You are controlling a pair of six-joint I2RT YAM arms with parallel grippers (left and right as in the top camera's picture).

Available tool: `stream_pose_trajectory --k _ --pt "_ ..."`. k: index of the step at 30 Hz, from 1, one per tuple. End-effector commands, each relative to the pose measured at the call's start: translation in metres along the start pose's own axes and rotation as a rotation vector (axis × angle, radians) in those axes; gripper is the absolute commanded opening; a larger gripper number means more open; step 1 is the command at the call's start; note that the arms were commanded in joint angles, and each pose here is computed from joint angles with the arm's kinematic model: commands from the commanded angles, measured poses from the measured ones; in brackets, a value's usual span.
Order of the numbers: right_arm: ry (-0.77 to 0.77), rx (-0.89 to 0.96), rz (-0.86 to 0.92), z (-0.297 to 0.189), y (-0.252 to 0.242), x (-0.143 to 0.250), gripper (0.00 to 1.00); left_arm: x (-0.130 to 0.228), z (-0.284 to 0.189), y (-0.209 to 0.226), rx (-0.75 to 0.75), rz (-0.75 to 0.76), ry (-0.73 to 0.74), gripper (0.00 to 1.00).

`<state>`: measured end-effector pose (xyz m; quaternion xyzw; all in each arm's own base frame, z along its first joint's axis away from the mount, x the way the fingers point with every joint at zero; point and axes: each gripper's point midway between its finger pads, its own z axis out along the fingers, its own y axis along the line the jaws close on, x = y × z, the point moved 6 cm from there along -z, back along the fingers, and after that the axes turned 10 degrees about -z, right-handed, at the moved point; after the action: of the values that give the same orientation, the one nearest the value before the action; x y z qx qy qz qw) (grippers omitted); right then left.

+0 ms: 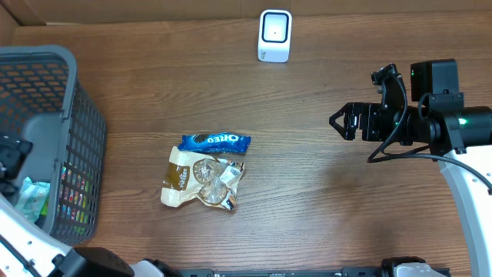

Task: Scan the item barcode
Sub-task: 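Reach the left gripper into the basket and grasp the Haribo bag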

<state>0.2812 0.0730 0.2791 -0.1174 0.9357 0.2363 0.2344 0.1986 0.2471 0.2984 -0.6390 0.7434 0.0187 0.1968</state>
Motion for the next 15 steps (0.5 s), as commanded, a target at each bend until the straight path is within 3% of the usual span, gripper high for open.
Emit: stream_pose_trajectory --k 1,15 --pt "-0.011 -0.008 -0.009 -0.001 0.003 -0.002 1.0 0.017 0.032 0.007 -0.003 -0.032 0.08 0.97" --pt "-0.011 -0.008 -0.009 -0.001 0.003 -0.002 1.0 0.051 0.133 0.033 -0.031 -0.063 0.102 1.0"
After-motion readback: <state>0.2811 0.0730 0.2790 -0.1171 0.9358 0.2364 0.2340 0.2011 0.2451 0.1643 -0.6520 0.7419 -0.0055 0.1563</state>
